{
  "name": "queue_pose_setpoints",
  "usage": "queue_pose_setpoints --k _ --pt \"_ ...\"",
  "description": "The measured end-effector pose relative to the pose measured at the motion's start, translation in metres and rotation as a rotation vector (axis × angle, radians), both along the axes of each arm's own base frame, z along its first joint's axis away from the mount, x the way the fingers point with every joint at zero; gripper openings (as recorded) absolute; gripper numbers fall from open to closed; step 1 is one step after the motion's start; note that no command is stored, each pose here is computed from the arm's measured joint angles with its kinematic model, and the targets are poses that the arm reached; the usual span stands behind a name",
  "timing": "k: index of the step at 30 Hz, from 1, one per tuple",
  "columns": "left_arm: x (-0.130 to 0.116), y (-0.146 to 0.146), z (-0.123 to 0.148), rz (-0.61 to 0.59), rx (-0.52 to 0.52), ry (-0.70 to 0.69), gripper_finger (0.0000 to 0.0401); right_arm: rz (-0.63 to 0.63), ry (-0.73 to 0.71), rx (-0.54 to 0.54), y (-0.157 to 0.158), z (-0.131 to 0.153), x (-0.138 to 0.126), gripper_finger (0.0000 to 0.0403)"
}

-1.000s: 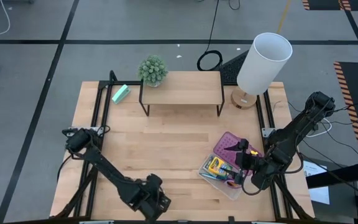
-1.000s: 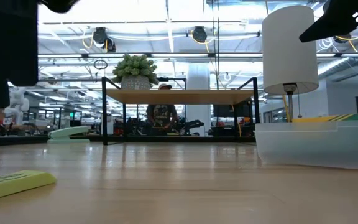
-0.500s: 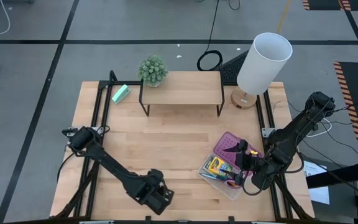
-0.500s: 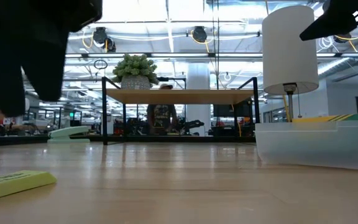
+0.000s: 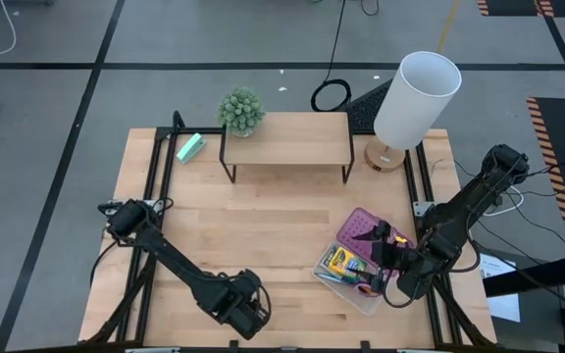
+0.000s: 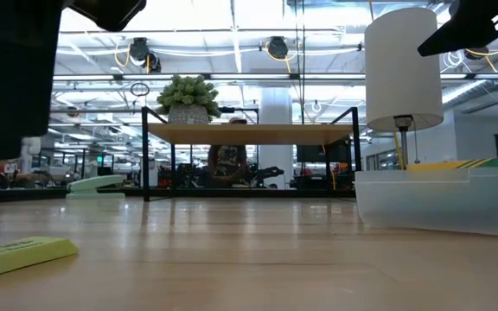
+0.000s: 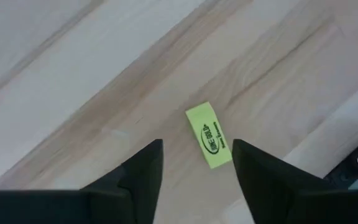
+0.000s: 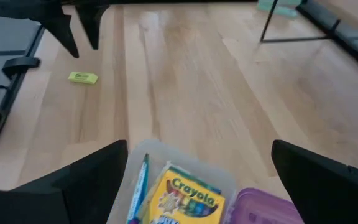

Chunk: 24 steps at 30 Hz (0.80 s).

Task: Pack school essentials
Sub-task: Put the yellow eraser into the purple supply box

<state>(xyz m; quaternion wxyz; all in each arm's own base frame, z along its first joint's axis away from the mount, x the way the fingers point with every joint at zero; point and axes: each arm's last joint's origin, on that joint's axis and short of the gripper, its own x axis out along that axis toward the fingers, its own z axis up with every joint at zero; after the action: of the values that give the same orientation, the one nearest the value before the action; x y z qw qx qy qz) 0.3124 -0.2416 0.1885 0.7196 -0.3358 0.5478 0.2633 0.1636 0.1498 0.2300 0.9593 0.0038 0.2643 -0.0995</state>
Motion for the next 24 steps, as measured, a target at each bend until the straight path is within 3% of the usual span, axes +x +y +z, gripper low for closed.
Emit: queue_pose_setpoints --k 7,12,17,24 --pt "0.001 -0.001 -0.003 0.112 -0.009 -0.019 0.0301 0.012 0.007 0.003 0.000 0.000 0.000 0.0392" --pt "0.007 -0.009 -0.005 0.165 -0.090 -0.081 0.0352 0.016 0.008 -0.003 0.000 0.000 0.000 0.0392" --pt "0.011 -0.014 -0.024 0.163 -0.080 -0.050 0.0355 0.019 0.009 -0.008 0.000 0.000 0.000 0.0392" --pt "0.011 -0.014 -0.039 0.200 -0.069 0.005 0.0313 0.020 0.010 -0.009 0.000 0.000 0.000 0.0392"
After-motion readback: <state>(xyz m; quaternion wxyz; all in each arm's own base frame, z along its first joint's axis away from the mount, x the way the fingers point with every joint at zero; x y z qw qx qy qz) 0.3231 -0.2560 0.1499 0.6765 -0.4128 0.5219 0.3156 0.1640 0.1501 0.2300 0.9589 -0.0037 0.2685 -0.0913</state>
